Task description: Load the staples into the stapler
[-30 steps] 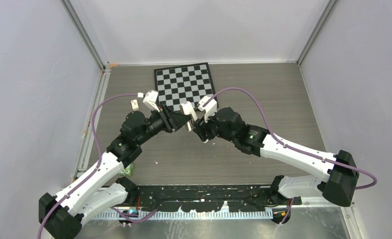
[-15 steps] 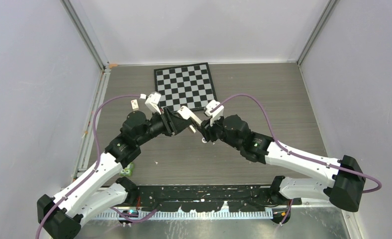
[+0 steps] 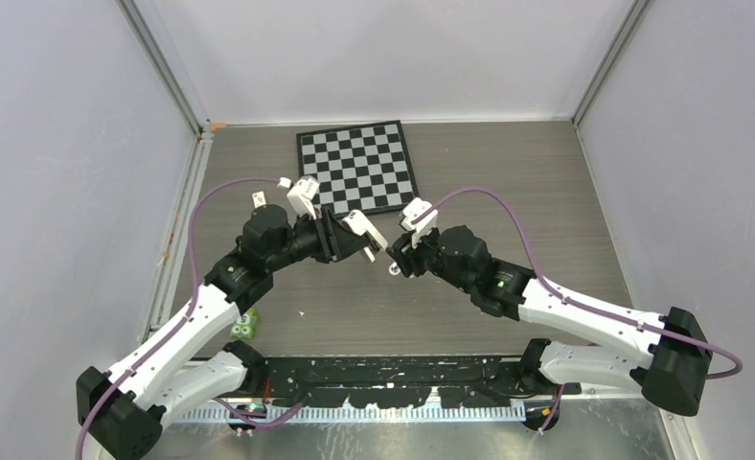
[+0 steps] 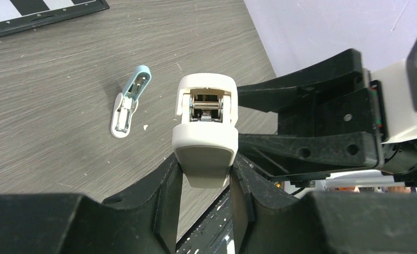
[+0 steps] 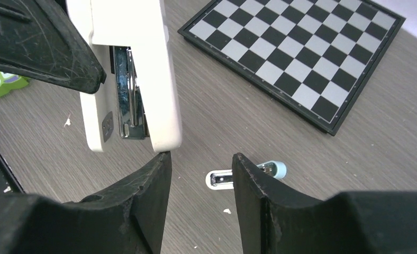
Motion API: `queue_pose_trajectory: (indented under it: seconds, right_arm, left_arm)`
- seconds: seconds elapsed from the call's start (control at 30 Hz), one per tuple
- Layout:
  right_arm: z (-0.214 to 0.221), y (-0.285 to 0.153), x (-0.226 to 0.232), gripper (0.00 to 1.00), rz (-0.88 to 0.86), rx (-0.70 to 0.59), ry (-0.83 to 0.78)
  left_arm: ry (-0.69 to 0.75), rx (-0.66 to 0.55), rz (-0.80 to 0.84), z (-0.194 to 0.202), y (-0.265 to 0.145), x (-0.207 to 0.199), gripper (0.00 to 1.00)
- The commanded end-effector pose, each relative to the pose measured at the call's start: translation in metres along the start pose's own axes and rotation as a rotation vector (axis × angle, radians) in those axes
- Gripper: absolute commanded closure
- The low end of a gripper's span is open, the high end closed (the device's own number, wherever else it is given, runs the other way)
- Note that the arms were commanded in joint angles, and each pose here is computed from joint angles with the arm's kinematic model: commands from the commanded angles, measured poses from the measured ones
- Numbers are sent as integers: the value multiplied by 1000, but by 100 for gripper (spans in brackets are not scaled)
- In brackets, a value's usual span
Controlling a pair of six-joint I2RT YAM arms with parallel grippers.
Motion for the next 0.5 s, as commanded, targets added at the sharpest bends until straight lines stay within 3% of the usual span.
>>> queue_pose_trajectory:
  seconds: [0.0, 0.3, 0.47]
  right_arm:
    - [-26, -7, -16, 49, 54, -91, -8]
    - [-20, -13, -24, 52, 106, -66, 24]
    - [-21, -14, -9, 52, 19, -79, 25]
  left_arm:
    - [46, 36, 61, -4, -6, -18, 100]
    - [63, 143, 79, 1, -10, -25, 100]
    - [73, 144, 79, -4, -8, -26, 100]
Point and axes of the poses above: each gripper's point midway between its finger pads, its own y axis out along the fingers, its own x axis along the line the jaws close on, z = x × y, the point moved 1 cm from there along -y, back along the fingers, and after that the axes turned 15 degrees about -y, right-handed, at the moved point
